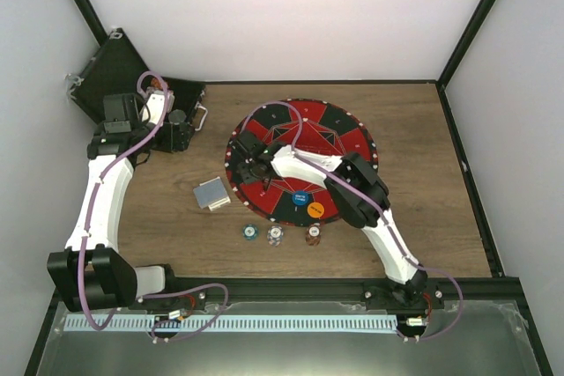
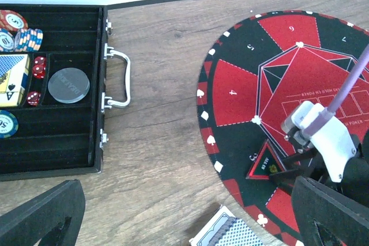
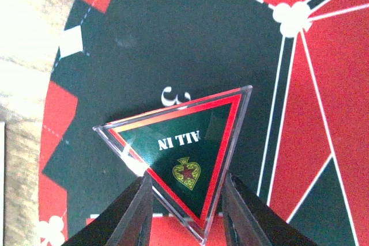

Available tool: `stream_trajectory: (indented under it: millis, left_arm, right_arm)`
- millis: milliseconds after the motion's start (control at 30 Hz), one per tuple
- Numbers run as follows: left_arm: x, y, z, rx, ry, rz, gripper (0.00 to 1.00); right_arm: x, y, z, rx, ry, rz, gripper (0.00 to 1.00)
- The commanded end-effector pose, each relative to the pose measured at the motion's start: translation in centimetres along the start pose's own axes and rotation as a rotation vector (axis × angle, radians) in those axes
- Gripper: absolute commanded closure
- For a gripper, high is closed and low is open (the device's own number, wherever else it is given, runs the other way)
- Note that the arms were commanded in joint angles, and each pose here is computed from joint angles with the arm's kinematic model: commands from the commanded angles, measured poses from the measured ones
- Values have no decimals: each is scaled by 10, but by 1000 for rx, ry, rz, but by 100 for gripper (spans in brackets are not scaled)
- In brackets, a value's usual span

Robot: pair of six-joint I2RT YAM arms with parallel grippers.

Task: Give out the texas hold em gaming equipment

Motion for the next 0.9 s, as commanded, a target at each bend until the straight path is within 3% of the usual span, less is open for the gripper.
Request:
stream_trajectory:
  millis: [0,300,567,700,867]
  left_arm:
    - [7,6,-2,-1,-10,-16,0]
    - [4,6,-2,-4,-24,1,0]
    - [2,5,-3,-1,-59,14,0]
    - [1,5,-5,3,-89,23,0]
    - [-1,4,-5,1,-96,36,0]
  right_arm:
    - [-10,5,-10,18,-27,29,64]
    - [62,22,-21,24,-63,-52,40]
    - [101,-59,-49,-65,-98,28,26]
    - [99,-103,-52,-91,-91,95,18]
    - [94,-122,-51,-104,-60,125,21]
Point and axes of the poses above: each gripper's point midway between its finger pads, its own x axis back along the fingers, its own z axis along the line the jaws close on, y = z × x, the point moved 10 cm from there along x, back along the fingers, and after that the axes turned 14 degrees about x, right-handed, at the moved point
